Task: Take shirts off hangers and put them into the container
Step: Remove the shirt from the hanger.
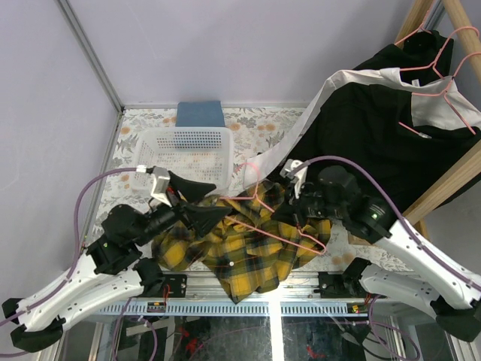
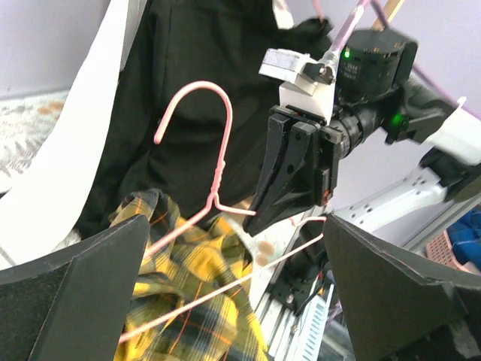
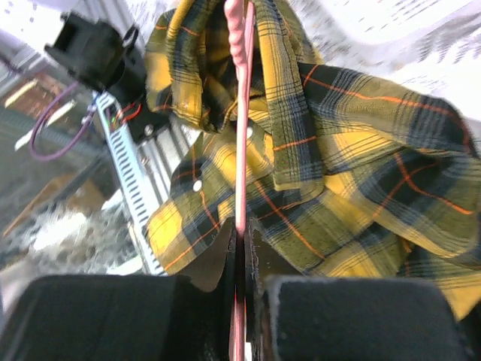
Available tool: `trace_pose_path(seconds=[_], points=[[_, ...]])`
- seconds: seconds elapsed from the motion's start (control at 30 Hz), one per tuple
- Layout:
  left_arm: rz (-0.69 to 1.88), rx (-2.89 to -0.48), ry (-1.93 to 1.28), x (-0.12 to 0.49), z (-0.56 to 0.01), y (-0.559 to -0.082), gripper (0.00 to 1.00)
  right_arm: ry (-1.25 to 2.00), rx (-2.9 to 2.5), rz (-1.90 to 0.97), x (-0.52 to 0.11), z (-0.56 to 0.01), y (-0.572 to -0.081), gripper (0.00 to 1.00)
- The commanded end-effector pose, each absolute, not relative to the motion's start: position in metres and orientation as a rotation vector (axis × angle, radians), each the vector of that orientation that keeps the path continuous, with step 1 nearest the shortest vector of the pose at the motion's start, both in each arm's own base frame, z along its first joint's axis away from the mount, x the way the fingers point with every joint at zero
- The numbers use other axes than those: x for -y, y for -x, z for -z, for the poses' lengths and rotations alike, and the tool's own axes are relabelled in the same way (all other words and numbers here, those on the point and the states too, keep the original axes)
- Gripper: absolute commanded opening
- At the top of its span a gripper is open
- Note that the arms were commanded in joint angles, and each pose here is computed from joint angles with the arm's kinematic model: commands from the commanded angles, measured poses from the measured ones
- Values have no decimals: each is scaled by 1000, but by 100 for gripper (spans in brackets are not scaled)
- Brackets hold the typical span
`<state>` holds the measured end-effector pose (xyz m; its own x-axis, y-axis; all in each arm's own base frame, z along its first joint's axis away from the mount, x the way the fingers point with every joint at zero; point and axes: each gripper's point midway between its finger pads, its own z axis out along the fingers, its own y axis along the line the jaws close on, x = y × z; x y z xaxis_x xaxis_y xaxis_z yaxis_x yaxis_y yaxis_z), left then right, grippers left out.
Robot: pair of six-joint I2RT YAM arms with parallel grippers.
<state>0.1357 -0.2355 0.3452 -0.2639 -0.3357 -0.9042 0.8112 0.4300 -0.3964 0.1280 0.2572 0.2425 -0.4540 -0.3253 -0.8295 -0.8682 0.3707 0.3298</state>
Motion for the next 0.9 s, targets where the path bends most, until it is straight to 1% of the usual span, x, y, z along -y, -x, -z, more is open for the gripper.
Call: trace_pose_path(seconds=[0.0, 0.07, 0.17, 0.3, 0.43, 0.5, 0.6, 0.73, 0.8, 0.87], points=[[1236, -1303, -348, 222, -386, -131, 100, 756, -1791, -934, -245, -307, -159, 0], [1234, -1302, -315, 219, -388, -133, 100, 639, -1715, -931, -237, -332, -165, 0], [1226, -1305, -249, 213, -387, -140, 100, 452, -1668, -883, -218, -354, -178, 0], [1197, -1351, -154, 212, -376, -155, 100, 499, -1630, -918, -217, -373, -166, 0], [1180, -1435, -119, 219, -366, -165, 100, 360, -1702, -806, -197, -373, -182, 0], [1166, -1463, -127, 225, -361, -169, 100, 493, -1746, -814, -209, -364, -175, 0], [1132, -1513, -129, 229, -354, -175, 100, 759, -1854, -896, -229, -349, -148, 0], [1130, -1536, -150, 229, -354, -172, 100, 984, -1924, -947, -223, -336, -113, 0], [1137, -1518, -146, 225, -356, -170, 100, 970, -1883, -938, -214, -345, -109, 0], [1153, -1493, -159, 224, -359, -166, 99, 785, -1834, -844, -199, -358, -128, 0]])
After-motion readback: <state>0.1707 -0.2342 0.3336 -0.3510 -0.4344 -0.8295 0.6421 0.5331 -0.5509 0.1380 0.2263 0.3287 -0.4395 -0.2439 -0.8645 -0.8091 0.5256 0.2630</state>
